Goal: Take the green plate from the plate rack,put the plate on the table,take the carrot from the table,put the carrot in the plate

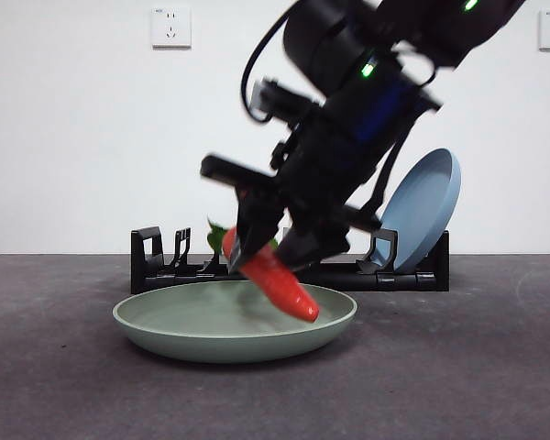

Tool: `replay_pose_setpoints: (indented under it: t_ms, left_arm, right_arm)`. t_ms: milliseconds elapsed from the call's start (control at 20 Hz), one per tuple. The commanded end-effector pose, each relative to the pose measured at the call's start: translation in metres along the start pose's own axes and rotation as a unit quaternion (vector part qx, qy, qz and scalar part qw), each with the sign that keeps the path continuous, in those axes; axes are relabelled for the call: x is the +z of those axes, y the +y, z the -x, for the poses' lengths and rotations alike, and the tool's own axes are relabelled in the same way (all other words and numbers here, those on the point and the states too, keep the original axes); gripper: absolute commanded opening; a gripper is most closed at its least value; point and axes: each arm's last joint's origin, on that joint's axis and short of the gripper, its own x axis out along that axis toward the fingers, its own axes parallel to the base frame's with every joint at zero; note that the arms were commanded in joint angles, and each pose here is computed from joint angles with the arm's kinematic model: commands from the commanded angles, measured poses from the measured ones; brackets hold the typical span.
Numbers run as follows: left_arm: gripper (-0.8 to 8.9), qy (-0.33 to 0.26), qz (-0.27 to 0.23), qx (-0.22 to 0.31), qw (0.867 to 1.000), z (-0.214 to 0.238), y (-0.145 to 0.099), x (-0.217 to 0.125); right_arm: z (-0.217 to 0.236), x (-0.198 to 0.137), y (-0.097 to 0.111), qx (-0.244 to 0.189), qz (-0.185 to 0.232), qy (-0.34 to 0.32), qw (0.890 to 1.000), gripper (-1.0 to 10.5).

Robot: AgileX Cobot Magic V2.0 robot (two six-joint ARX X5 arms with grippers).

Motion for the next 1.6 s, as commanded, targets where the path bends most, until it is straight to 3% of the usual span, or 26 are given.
replay_pose_setpoints:
  t_ms: [50,400,450,600,650,900,1050,1250,1600]
  left_arm:
    - [3.19,0.003,0.000,-0.001,1.000,-0.001,-0.001,-0.002]
    - [3.19,0.004,0.000,-0.001,1.000,-0.001,-0.001,-0.002]
    - [3.19,0.004,0.000,-0.001,1.000,-0.001,-0.001,-0.002]
    - [3.19,0.005,0.001,-0.001,1.000,-0.001,-0.001,-0.002]
    - [3.19,0.006,0.001,-0.001,1.000,-0.001,-0.001,-0.002]
    - [3.18,0.005,0.001,-0.001,1.000,-0.001,-0.001,-0.002]
    - [3.19,0.005,0.001,0.000,1.000,-0.001,-0.001,-0.002]
    - [3.19,0.006,0.000,0.000,1.000,-0.001,-0.001,-0.002]
    - [3.13,0.053,-0.015,0.003,0.998,0.000,0.000,-0.011]
  right_arm:
    - [-0.015,0.001,0.002,0.000,-0.005,0.009,1.000,-0.2]
    - [-0.029,-0.006,0.000,-0.005,-0.005,0.032,0.999,-0.1]
    - [-0.029,-0.006,0.000,-0.005,-0.006,0.032,0.999,0.2]
    - [-0.028,-0.009,0.000,-0.009,-0.006,0.047,0.999,3.7]
    - [-0.028,-0.010,-0.001,-0.011,-0.007,0.056,0.998,4.4]
    - [-0.020,-0.005,0.001,-0.010,-0.007,0.054,0.998,4.8]
    - [0.010,0.012,0.007,-0.004,-0.003,0.029,1.000,4.8]
    - [0.087,0.027,0.014,-0.002,0.020,0.023,1.000,4.8]
    - [0.230,-0.007,0.014,0.014,0.039,0.080,0.996,4.7]
